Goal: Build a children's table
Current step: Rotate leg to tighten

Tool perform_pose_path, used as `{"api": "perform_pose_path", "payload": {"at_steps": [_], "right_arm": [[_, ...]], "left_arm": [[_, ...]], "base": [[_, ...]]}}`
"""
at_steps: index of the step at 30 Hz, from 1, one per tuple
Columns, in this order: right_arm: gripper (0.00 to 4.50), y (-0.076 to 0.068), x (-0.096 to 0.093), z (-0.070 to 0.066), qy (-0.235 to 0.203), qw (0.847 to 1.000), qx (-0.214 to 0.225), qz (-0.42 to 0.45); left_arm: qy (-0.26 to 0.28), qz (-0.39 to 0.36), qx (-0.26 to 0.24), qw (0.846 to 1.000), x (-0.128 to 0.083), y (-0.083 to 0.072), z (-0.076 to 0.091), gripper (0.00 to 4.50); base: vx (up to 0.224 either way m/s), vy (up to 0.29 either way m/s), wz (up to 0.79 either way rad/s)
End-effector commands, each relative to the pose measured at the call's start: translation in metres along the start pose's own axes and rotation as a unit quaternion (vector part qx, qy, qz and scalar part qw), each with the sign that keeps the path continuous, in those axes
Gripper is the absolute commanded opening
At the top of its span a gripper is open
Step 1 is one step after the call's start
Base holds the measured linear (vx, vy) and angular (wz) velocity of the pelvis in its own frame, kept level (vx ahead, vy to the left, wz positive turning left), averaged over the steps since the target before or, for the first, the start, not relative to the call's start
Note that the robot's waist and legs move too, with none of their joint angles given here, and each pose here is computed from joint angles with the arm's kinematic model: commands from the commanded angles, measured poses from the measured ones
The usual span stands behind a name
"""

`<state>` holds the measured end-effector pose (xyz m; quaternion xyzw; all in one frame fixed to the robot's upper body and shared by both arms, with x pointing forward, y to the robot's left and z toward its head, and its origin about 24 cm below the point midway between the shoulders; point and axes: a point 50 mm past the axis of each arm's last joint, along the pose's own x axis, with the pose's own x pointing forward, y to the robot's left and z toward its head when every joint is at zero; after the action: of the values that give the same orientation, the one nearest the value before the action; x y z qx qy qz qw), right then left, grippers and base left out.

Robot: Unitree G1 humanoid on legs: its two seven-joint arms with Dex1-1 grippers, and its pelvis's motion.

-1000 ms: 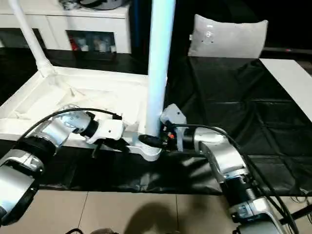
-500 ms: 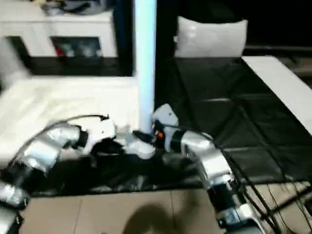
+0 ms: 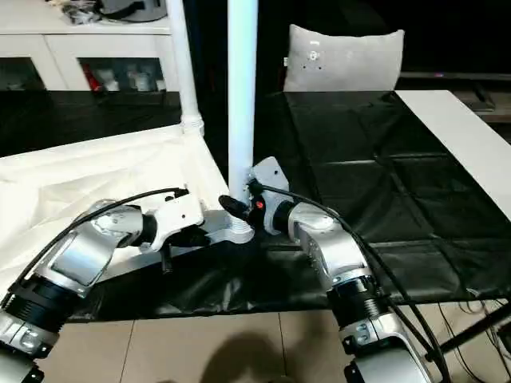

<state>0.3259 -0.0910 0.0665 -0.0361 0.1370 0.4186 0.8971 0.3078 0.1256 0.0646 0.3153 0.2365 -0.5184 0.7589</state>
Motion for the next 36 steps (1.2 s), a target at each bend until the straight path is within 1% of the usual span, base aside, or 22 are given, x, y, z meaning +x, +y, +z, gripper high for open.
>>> {"api": "perform_pose_path", "payload": {"at_steps": [1, 3, 4, 5, 6, 7, 8, 9, 13, 15, 18, 20, 22, 23, 24, 25, 29, 30, 32, 33, 35, 36], "right_arm": [[1.89, -0.01, -0.006, -0.035, 0.08, 0.995, 0.036, -0.049], [1.89, -0.012, -0.004, -0.035, 0.075, 0.995, 0.035, -0.054], [1.89, -0.013, -0.004, -0.035, 0.071, 0.995, 0.038, -0.056], [1.89, -0.015, -0.003, -0.034, 0.059, 0.995, 0.048, -0.062], [1.89, -0.015, -0.003, -0.034, 0.058, 0.995, 0.048, -0.063], [1.89, -0.016, -0.003, -0.033, 0.051, 0.995, 0.056, -0.065], [2.45, -0.016, -0.003, -0.033, 0.05, 0.995, 0.059, -0.064], [2.59, -0.016, -0.003, -0.033, 0.049, 0.995, 0.058, -0.064], [2.66, -0.018, -0.006, -0.031, 0.03, 0.997, 0.052, -0.056], [2.95, -0.018, -0.008, -0.03, 0.021, 0.997, 0.048, -0.053], [3.08, -0.02, -0.015, -0.028, -0.001, 0.998, 0.034, -0.049], [3.44, -0.021, -0.022, -0.026, -0.015, 0.999, 0.025, -0.039], [3.48, -0.021, -0.022, -0.026, -0.016, 0.999, 0.024, -0.038], [3.67, -0.022, -0.028, -0.024, -0.026, 0.999, 0.011, -0.032], [3.67, -0.023, -0.033, -0.023, -0.035, 0.999, 0.002, -0.026], [3.88, -0.024, -0.037, -0.022, -0.041, 0.999, -0.004, -0.022], [4.18, -0.026, -0.046, -0.018, -0.053, 0.998, -0.021, -0.012], [4.18, -0.028, -0.05, -0.017, -0.058, 0.998, -0.028, -0.006], [4.41, -0.029, -0.063, -0.014, -0.06, 0.996, -0.058, 0.022], [4.47, -0.029, -0.063, -0.014, -0.06, 0.996, -0.058, 0.022], [4.47, -0.029, -0.08, -0.015, -0.026, 0.992, -0.093, 0.085], [4.47, -0.029, -0.08, -0.015, -0.025, 0.992, -0.093, 0.086]], "left_arm": [[-0.021, -0.011, 0.048, 0.999, -0.001, 0.0, 0.019, 0.0], [-0.025, 0.001, 0.04, 0.999, 0.0, 0.002, 0.017, 0.0], [-0.038, 0.007, 0.028, 0.999, 0.002, 0.003, 0.017, 0.0], [-0.074, 0.01, 0.009, 0.997, 0.005, 0.004, 0.02, 0.0], [-0.076, 0.01, 0.009, 0.997, 0.005, 0.004, 0.02, 0.0], [-0.093, 0.004, 0.002, 0.996, 0.006, 0.003, 0.02, 0.0], [-0.093, 0.0, -0.002, 0.996, 0.007, 0.002, 0.019, 0.0], [-0.094, -0.002, -0.005, 0.996, 0.007, 0.002, 0.018, 0.0], [-0.114, -0.01, -0.013, 0.993, 0.01, 0.001, 0.013, 0.0], [-0.123, -0.01, -0.013, 0.992, 0.01, 0.002, 0.011, 0.0], [-0.111, -0.013, -0.005, 0.994, 0.011, 0.003, 0.001, 0.0], [-0.104, -0.016, -0.005, 0.994, 0.011, 0.004, -0.003, 0.0], [-0.104, -0.017, -0.005, 0.994, 0.01, 0.004, -0.003, 0.0], [-0.094, -0.023, -0.001, 0.995, 0.009, 0.004, -0.006, 0.0], [-0.084, -0.028, 0.006, 0.996, 0.009, 0.004, -0.009, 0.0], [-0.077, -0.032, 0.01, 0.996, 0.009, 0.004, -0.011, 0.0], [-0.064, -0.05, 0.024, 0.996, 0.008, 0.003, -0.016, 0.0], [-0.058, -0.06, 0.031, 0.996, 0.008, 0.002, -0.018, 0.0], [-0.043, -0.086, 0.054, 0.994, 0.006, 0.001, -0.021, 0.0], [-0.043, -0.086, 0.054, 0.994, 0.006, 0.001, -0.021, 0.0], [-0.033, -0.124, 0.091, 0.987, 0.005, 0.001, -0.021, 0.0], [-0.033, -0.125, 0.092, 0.987, 0.005, 0.001, -0.021, 0.0]], "base": [[0.0, 0.0, 0.0], [0.0, 0.0, 0.0], [0.0, 0.0, 0.0], [0.0, 0.0, 0.0], [0.0, 0.0, 0.0], [0.0, 0.0, 0.0], [0.0, 0.0, 0.0], [0.0, 0.0, 0.0], [0.0, 0.0, 0.0], [0.0, 0.0, 0.0], [0.0, 0.0, 0.0], [0.0, 0.0, 0.0], [0.0, 0.0, 0.0], [0.0, 0.0, 0.0], [0.0, 0.0, 0.0], [0.0, 0.0, 0.0], [0.0, 0.0, 0.0], [0.0, 0.0, 0.0], [0.0, 0.0, 0.0], [0.0, 0.0, 0.0], [0.0, 0.0, 0.0], [0.0, 0.0, 0.0]]}}
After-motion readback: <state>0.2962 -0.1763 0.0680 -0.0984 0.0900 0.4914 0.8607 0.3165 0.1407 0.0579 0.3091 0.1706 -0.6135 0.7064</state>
